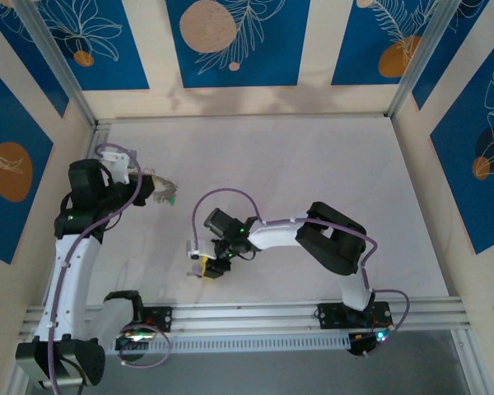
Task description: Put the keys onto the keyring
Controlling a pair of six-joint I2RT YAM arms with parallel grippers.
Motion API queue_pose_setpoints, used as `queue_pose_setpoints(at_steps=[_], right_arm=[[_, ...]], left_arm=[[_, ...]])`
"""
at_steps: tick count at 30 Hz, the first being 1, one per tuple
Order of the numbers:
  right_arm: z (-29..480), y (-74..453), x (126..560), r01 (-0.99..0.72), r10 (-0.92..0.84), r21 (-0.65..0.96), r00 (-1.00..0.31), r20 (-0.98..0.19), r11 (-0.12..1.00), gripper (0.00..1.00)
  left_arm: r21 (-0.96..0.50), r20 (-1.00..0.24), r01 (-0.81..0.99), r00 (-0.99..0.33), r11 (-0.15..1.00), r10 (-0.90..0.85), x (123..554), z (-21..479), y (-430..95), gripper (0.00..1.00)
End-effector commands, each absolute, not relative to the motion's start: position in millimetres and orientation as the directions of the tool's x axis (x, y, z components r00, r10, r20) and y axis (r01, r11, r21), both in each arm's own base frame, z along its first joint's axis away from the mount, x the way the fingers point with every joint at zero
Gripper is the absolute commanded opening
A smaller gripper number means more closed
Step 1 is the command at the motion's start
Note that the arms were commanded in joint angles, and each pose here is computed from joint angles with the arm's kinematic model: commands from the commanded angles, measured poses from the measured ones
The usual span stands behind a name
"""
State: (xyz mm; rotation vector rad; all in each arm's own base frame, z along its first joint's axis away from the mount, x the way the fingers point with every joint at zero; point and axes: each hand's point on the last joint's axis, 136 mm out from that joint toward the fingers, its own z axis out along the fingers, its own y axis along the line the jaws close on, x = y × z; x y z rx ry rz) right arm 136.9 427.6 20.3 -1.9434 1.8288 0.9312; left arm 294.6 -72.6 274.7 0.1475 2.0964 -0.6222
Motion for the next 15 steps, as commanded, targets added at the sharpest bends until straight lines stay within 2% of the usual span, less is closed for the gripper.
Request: queue_pose_setpoints(at_steps=[1,5,15], right_arm=[[9,424,132,-0.966,-0.792,0.214,-0.016,-0.61,-0.145,0.29],[9,424,131,-0.966,-0.792,0.21,-0.01,-0.61,-0.15,0.23],[22,421,128,-0.961,-0.771,0.232,-0.034,-0.636,-0.15,0.0]], left_arm=[[-0.376,-0.83,0.36,-0.54,0.854,-0.138,297,287,-73,0.0],[-0.374,-0.831,0.357,-0.54,0.856,-0.138,297,287,-73,0.0],[-0.363,-0.83,0.345,-0.541,0.866,-0.132,294,285,-70,0.0]])
